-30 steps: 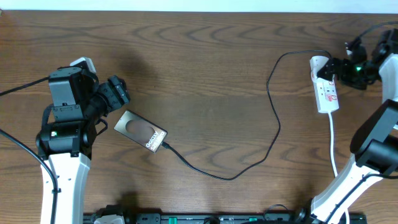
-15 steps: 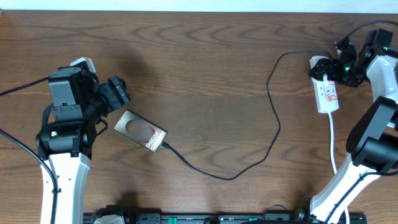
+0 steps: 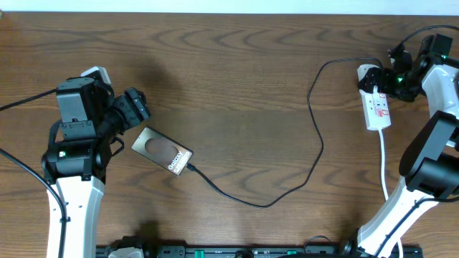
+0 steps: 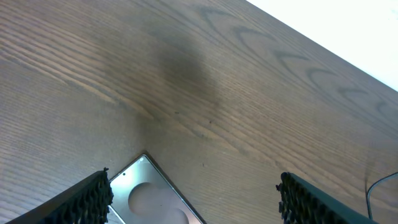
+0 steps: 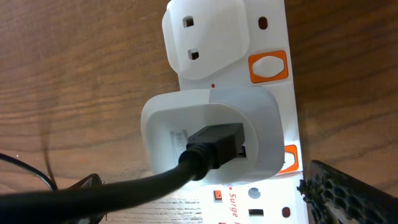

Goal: Plug charger to phone and switch on socket

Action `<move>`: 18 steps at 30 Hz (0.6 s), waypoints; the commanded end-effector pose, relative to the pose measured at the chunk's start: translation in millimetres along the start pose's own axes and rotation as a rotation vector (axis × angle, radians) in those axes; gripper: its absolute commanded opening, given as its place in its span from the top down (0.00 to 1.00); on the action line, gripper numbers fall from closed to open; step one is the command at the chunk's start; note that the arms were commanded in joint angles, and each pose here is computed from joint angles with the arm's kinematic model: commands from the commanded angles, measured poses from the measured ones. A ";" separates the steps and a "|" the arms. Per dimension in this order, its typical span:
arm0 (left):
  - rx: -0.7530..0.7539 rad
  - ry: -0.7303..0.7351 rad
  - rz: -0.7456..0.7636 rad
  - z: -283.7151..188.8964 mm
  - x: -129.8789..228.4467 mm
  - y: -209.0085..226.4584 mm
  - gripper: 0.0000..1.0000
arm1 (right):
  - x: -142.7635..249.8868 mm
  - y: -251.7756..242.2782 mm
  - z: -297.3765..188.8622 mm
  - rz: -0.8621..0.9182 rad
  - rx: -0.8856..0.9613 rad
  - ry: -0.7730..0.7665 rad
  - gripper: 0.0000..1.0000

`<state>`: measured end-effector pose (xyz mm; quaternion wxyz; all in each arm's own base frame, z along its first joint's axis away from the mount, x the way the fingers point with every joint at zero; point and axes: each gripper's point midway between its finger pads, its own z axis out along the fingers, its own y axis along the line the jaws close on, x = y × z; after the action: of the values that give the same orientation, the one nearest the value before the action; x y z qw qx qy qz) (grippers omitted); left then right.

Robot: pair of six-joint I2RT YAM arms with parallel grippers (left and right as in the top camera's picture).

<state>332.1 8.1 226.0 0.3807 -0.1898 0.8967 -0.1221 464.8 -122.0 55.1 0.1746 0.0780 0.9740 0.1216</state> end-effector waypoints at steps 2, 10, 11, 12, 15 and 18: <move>-0.015 0.003 0.017 1.1 1.1 2.6 0.17 | 2.7 5.8 7.3 0.040 -0.025 0.011 0.01; -0.014 0.003 0.017 1.1 1.3 2.6 0.16 | 11.1 22.7 31.2 0.051 -0.140 0.049 0.01; -0.015 0.004 0.017 1.1 1.3 2.7 0.16 | 11.8 24.2 32.8 0.048 -0.141 0.053 0.01; -0.016 0.006 0.016 1.1 1.9 2.9 0.16 | 12.0 25.7 33.2 0.046 -0.142 0.055 0.01; -0.020 0.016 0.015 1.0 4.4 3.9 0.16 | 12.7 29.3 34.1 0.040 -0.145 0.060 0.01; -0.022 0.022 0.014 1.0 5.8 4.5 0.16 | 13.9 32.0 34.8 0.041 -0.146 0.067 0.01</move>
<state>328.7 7.8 222.5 0.3715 -0.1912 0.9004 -0.1211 472.3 -107.9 42.6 0.1734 0.0835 0.9681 0.1604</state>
